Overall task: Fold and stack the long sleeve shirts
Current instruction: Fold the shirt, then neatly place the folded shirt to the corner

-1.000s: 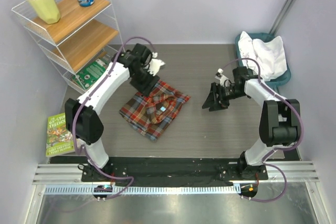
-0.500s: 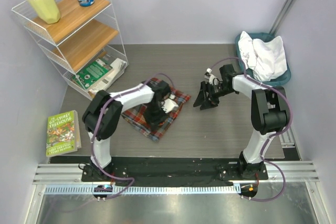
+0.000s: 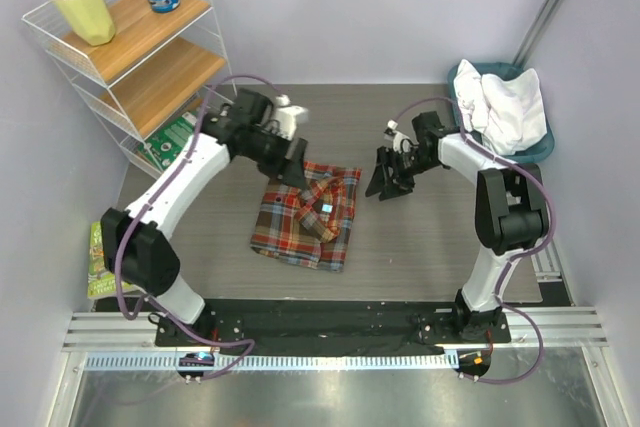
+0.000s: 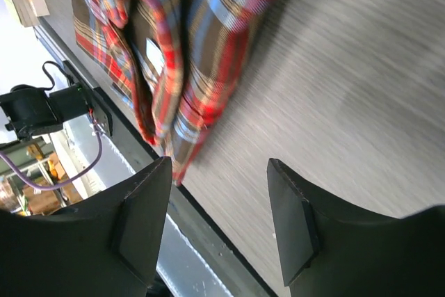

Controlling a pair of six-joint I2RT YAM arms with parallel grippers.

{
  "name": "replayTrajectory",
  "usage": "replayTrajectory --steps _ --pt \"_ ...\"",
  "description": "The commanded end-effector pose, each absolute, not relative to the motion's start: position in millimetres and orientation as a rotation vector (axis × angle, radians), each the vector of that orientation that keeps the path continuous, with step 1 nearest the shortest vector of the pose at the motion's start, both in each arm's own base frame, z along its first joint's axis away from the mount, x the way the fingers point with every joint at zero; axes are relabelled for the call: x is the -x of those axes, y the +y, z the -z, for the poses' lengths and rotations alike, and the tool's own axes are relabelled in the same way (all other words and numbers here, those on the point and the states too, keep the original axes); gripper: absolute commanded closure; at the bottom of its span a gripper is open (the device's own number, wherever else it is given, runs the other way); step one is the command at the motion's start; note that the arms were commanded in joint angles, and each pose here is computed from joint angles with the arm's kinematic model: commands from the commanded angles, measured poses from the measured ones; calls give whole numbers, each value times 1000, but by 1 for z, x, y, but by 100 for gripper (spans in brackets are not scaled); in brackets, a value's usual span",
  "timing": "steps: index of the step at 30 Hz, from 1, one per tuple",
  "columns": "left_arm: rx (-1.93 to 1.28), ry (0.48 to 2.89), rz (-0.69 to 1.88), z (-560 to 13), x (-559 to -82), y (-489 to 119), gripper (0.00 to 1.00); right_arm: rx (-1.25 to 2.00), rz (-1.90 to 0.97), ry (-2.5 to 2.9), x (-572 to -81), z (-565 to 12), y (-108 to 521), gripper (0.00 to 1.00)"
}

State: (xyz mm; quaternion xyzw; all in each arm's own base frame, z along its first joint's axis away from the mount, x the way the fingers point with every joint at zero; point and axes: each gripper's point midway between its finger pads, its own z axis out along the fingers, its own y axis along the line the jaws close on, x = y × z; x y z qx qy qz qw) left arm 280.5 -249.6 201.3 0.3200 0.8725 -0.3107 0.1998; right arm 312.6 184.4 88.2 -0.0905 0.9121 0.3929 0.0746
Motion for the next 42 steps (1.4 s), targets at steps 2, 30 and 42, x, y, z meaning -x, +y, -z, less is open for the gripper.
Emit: replayTrajectory --steps 2,30,42 --pt "-700 2548 779 -181 -294 -186 34 349 -1188 2726 -321 -81 222 39" --pt "-775 2492 567 -96 -341 -195 41 780 -372 2454 -446 -151 196 52" --pt "-755 2873 406 -18 -316 -222 69 746 -675 2627 -342 -158 182 57"
